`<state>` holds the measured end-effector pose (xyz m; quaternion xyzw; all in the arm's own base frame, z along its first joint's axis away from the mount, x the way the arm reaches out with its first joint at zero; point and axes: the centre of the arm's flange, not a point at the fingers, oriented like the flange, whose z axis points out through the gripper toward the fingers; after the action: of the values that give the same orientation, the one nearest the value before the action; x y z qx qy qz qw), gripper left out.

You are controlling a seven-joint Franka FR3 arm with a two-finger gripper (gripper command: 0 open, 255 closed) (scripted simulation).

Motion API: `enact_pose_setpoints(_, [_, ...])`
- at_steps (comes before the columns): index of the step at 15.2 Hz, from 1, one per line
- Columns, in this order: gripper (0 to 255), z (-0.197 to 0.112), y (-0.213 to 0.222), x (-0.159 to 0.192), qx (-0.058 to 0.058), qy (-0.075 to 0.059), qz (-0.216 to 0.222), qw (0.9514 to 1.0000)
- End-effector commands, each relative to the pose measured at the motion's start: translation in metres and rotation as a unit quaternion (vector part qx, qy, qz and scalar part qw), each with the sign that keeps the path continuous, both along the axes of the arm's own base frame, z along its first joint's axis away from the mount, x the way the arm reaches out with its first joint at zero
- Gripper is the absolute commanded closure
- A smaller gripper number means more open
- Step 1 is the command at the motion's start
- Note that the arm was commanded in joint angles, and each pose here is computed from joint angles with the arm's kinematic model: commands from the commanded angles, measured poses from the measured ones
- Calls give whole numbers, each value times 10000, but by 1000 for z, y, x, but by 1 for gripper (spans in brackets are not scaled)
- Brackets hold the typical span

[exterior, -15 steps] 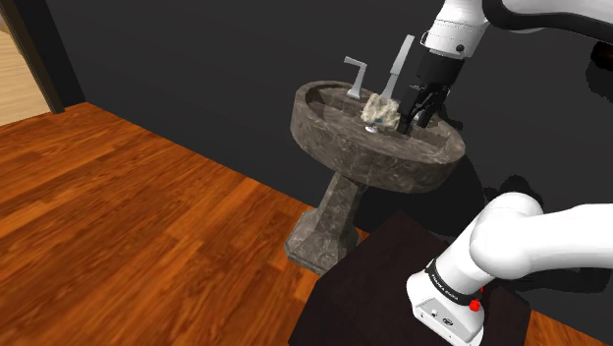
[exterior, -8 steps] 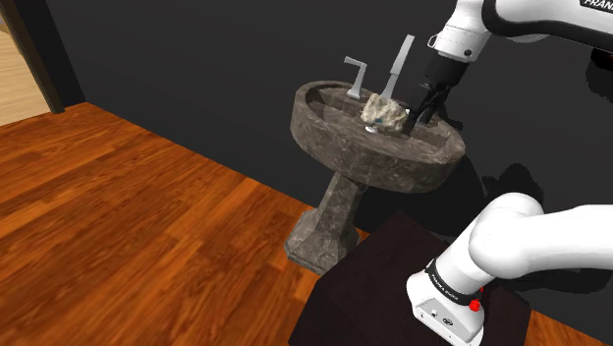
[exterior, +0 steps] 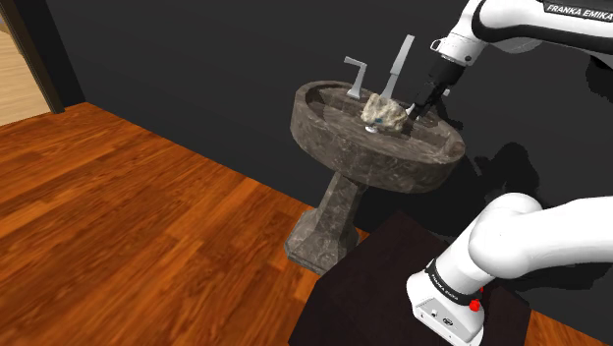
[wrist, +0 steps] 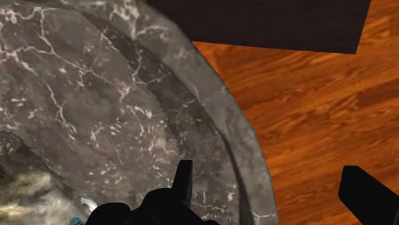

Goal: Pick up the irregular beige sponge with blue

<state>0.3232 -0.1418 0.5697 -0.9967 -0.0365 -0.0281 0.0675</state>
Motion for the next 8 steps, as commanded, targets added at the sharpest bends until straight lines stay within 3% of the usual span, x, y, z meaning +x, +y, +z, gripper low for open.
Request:
enact_pose_setpoints(1, [0,-7,-26,8,69,-117,130,9998])
enact_pose_setpoints(8, [0,-29,-115,40,331,-499,542,9967])
